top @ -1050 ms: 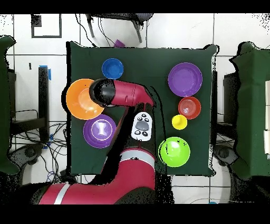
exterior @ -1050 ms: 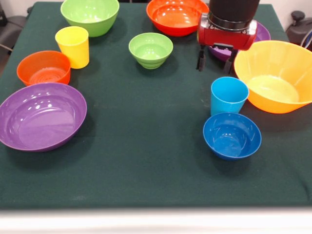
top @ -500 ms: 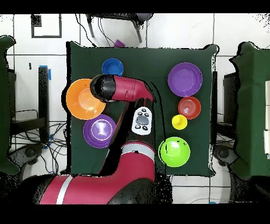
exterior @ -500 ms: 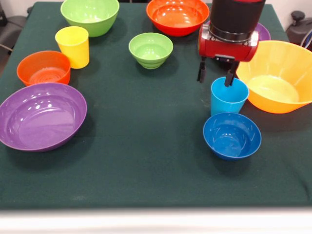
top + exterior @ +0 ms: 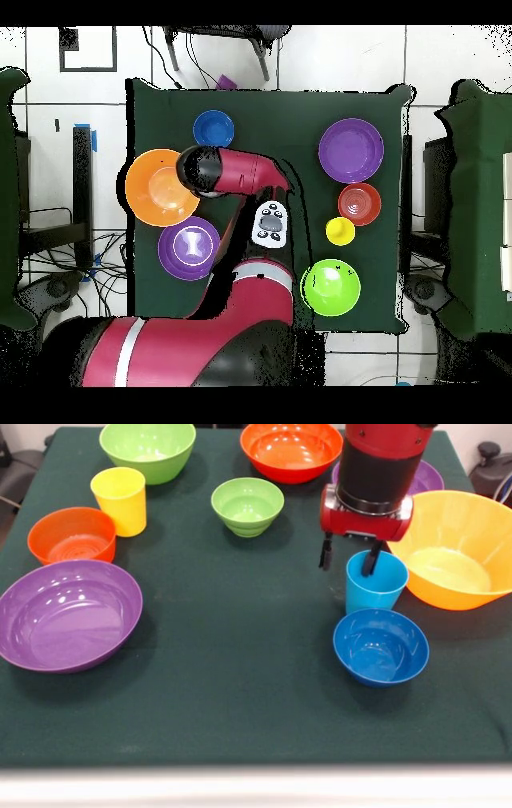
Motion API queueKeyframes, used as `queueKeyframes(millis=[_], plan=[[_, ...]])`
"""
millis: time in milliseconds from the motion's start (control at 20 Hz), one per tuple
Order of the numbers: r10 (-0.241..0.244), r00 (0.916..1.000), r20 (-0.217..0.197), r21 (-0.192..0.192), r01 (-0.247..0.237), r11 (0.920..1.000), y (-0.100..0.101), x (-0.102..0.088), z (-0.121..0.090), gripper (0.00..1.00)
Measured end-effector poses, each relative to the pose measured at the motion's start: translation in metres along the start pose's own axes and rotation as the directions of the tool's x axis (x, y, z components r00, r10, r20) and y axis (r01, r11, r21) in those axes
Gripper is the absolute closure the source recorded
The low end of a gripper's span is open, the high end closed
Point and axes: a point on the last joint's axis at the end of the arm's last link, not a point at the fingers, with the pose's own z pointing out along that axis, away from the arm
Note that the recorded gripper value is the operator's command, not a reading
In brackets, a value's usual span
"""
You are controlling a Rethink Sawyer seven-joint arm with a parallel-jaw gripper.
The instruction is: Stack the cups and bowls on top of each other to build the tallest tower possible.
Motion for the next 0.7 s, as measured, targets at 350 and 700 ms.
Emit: queueKeyframes(millis=[350, 700], plan=[[0.002, 1.0000, 0.001, 0.000, -0.002, 1.0000, -0.002, 0.005, 0.017, 1.00], [0.008, 0.9995, 0.029, -0.029, -0.007, 0.9995, 0.004, -0.007, 0.005, 1.00]])
